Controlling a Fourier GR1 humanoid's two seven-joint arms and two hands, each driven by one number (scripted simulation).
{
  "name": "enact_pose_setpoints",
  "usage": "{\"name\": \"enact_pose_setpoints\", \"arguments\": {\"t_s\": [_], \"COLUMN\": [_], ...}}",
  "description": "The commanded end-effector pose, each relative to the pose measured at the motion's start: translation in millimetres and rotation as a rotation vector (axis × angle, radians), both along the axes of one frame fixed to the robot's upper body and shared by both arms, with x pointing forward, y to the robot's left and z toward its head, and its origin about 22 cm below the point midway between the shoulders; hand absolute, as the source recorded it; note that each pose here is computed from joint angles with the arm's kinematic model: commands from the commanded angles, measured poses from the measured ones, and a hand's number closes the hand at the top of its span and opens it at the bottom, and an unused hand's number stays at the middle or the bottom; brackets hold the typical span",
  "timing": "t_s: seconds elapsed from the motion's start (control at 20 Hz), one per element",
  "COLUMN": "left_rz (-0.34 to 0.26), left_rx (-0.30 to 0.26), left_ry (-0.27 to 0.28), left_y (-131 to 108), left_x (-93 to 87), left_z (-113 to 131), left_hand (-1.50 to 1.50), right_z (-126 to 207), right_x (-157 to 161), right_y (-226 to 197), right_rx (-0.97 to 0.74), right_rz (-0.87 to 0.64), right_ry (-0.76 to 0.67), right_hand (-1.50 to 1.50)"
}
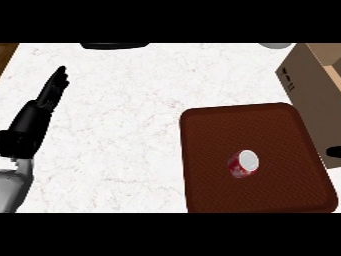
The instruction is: Pick the can from the tray and place it in the cardboard box
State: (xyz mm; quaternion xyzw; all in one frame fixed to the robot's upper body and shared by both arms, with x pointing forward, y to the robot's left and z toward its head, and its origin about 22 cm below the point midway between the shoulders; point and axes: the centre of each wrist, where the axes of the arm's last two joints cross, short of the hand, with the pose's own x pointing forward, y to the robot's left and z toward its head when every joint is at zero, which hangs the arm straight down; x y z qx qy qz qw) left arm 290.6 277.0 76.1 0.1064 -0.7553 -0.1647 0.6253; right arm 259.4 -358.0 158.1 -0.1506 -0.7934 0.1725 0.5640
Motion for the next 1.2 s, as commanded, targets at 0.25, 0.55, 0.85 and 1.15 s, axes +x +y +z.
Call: {"name": "enact_pose_setpoints", "arguments": {"t_s": [0.25, 0.55, 0.85, 1.15], "left_rz": [-0.152, -0.188, -0.178, -0.206], "left_rx": [0.024, 0.014, 0.029, 0.019], "left_ry": [0.007, 0.013, -0.003, 0.003], "left_y": [-0.3, -11.2, -4.5, -7.0], "left_x": [-6.6, -5.2, -0.3, 0.4], "left_z": [-0.4, -12.2, -7.6, -8.9], "left_hand": [0.0, 0.0, 0.0, 0.0], "right_z": [-12.3, 23.4, 25.6, 29.3], "right_x": [-44.6, -51.1, -75.1, -83.8], "right_y": [-15.5, 2.2, 62.9, 112.9], "right_rx": [-0.398, -0.664, -0.915, -1.066], "right_rz": [0.097, 0.13, 0.232, 0.181], "right_ry": [-0.103, 0.023, 0.173, 0.266], "right_hand": [-1.5, -1.5, -1.5, -1.5]}}
